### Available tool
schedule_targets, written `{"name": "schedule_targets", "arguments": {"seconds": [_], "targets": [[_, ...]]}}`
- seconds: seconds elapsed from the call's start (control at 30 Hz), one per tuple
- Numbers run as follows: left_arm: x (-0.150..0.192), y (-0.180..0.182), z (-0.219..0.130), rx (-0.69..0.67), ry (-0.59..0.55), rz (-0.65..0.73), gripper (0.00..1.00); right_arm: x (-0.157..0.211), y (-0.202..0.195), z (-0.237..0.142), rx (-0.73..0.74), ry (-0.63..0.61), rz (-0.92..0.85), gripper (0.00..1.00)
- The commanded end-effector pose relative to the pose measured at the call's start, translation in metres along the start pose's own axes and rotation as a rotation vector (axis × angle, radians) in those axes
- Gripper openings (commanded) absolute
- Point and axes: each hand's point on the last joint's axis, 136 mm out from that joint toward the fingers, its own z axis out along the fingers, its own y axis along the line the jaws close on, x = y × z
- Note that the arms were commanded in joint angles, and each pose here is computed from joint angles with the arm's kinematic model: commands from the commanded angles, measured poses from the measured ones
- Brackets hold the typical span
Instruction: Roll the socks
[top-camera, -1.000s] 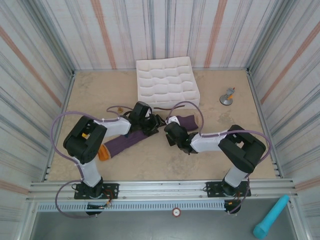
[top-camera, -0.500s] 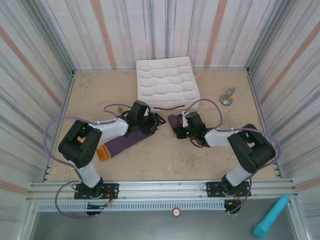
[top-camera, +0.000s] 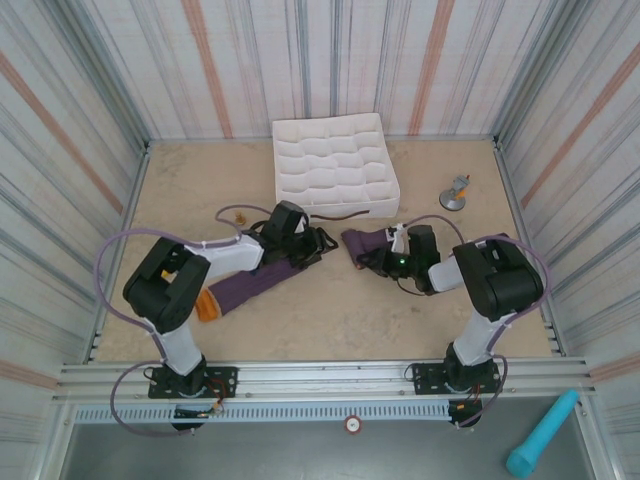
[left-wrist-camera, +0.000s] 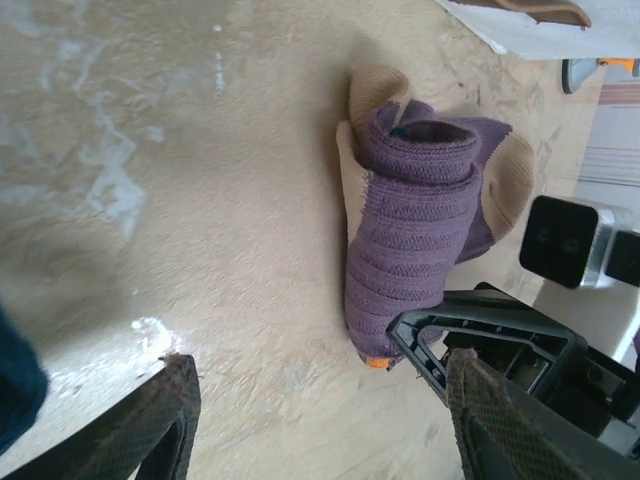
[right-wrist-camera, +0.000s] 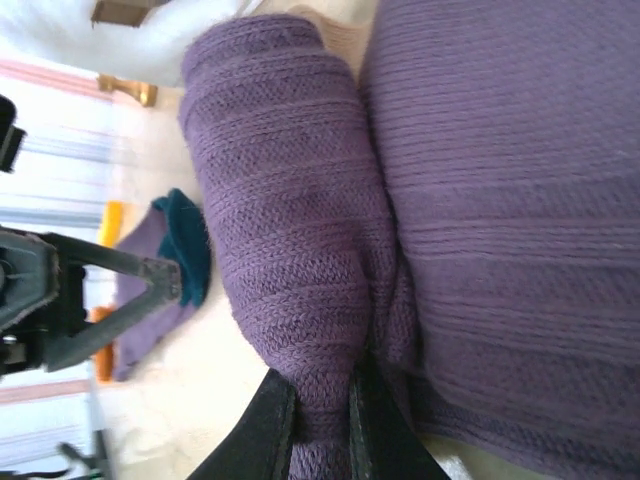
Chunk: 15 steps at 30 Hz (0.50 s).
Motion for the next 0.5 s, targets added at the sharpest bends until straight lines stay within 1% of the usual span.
{"name": "schedule_targets", "arguments": {"seconds": [0.0,0.13,0.27,0.47], "targets": [[-0.002,-0.009,0.01,0.001,0.003,0.066,0.65,0.052,-0.069,-0.009,0.176,0.118,0.419,0.0],[-0.005,-0.016,0.02,-0.004,0.003,0.114,0.63,0.05,-0.076,-0.01,0.153,0.111,0.521,0.0],[-0.009,-0.025,0.033,0.007,0.011,0.148,0.61,0.053,-0.086,-0.013,0.192,0.111,0.571,0.0],[-0.007,-0.035,0.052,0.024,0.029,0.195,0.61,0.059,-0.099,-0.017,0.244,0.098,0.638,0.0]]}}
